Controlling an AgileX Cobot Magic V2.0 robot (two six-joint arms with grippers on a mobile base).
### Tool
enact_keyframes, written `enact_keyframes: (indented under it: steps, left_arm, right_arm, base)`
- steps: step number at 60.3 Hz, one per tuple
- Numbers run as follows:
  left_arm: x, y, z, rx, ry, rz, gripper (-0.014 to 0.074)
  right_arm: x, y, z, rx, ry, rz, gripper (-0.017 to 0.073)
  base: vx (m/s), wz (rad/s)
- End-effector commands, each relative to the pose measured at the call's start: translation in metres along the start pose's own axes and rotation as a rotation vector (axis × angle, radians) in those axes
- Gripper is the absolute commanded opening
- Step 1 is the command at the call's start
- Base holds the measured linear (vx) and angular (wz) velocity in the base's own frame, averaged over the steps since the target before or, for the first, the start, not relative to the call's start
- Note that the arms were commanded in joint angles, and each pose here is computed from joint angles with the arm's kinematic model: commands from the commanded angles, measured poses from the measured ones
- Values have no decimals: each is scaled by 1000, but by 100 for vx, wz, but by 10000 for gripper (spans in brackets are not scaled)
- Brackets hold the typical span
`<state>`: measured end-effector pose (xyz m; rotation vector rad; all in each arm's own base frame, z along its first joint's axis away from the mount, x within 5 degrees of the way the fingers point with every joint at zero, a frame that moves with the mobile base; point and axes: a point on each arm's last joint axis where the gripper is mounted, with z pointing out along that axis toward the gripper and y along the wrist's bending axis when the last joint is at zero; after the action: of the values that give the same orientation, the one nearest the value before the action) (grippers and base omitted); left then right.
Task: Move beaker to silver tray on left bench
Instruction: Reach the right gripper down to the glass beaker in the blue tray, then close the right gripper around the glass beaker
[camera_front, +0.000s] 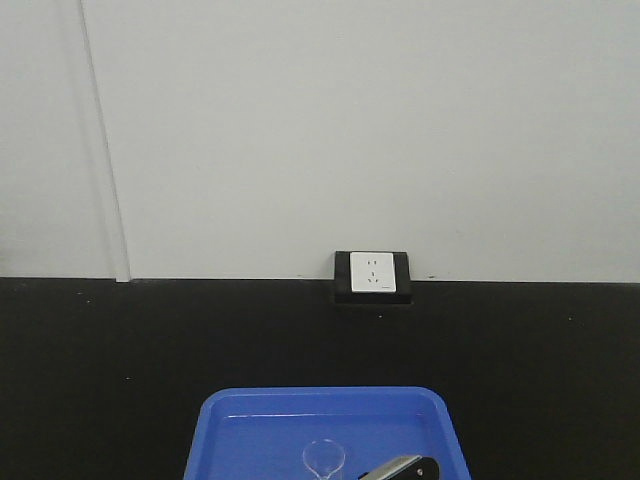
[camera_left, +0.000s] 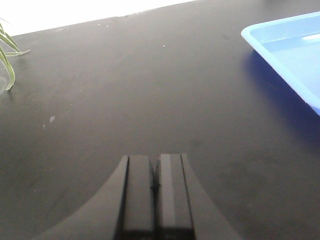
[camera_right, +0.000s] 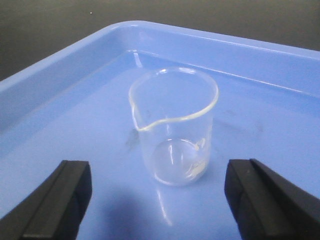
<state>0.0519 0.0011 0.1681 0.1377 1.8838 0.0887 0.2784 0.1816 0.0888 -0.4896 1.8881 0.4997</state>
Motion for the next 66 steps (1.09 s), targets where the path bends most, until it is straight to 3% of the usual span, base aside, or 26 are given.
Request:
enact_keyframes:
  steps: [1,25,31,41,43,66]
  left_arm:
    - [-2,-1,2,7,-71,0,1]
    - [-2,-1,2,7,-71,0,1]
    - [-2,-1,2,7,-71,0,1]
    - [-2,-1,2,7,-71,0,1]
    - [-2,-1,2,7,-71,0,1]
    - [-2,-1,2,7,-71,0,1]
  right_arm:
    - [-24,2,9,-19,-162,0,585]
    - [-42,1,53,-22,-202,11,559]
    - [-45,1,54,-22,-204,10,437]
    - [-57,2,45,-16,-187,9,27]
    - [-61,3,42,-13,-184,11,-19]
    - [-135,-3,-68,68,-164,5,-14]
  base:
    - [0,0]
    - [0,0]
    - [0,0]
    - [0,0]
    - [0,0]
    - [0,0]
